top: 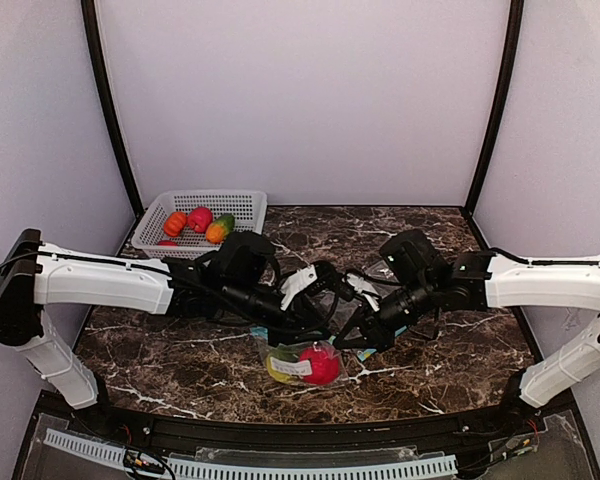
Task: Place the food in the zip-top bag and seal the zipper
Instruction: Hold the zipper from the zipper food storage bag, then hold the zipper food storage bag at the center of the board.
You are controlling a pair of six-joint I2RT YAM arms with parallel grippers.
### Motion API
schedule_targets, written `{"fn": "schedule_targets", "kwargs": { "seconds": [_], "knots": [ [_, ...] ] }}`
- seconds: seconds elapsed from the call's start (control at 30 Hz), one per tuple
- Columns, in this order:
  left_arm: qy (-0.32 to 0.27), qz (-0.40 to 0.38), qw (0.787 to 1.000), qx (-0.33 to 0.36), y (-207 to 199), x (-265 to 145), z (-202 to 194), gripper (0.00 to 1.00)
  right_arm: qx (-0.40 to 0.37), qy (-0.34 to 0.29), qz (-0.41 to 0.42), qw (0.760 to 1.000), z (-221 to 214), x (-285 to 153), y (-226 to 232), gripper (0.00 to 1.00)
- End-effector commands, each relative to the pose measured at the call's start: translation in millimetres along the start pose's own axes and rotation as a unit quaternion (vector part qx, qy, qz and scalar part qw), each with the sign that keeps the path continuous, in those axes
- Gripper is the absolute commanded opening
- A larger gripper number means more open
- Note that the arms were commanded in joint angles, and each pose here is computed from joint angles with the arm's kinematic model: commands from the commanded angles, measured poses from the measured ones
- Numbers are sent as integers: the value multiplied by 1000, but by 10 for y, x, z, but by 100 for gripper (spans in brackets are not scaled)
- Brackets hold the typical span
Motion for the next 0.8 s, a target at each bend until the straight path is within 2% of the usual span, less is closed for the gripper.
{"fn": "schedule_targets", "kwargs": {
  "seconds": [0.0,0.3,0.6,0.77],
  "knots": [
    [36,-10,999,-6,-60,39,-105,19,-24,-26,4,999,120,-10,49,0],
    [54,-16,998,-8,-103,85,-151,14,-22,-29,3,999,118,-14,44,0],
    [57,-18,998,-6,-98,132,-137,22,-22,-31,6,999,116,-19,51,0],
    [58,-19,998,-5,-103,143,-138,16,-20,-33,0,999,110,-28,43,0]
  ]
}}
Point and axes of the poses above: each gripper's point midway between its finger pads, its own x axis out along the fingers, its own y axis along the line the jaws close on, z = x × y, the point moved 9 cm from there along -x, back along the fingers, and after that the axes turned 3 degrees about x, right-handed, at the moved point
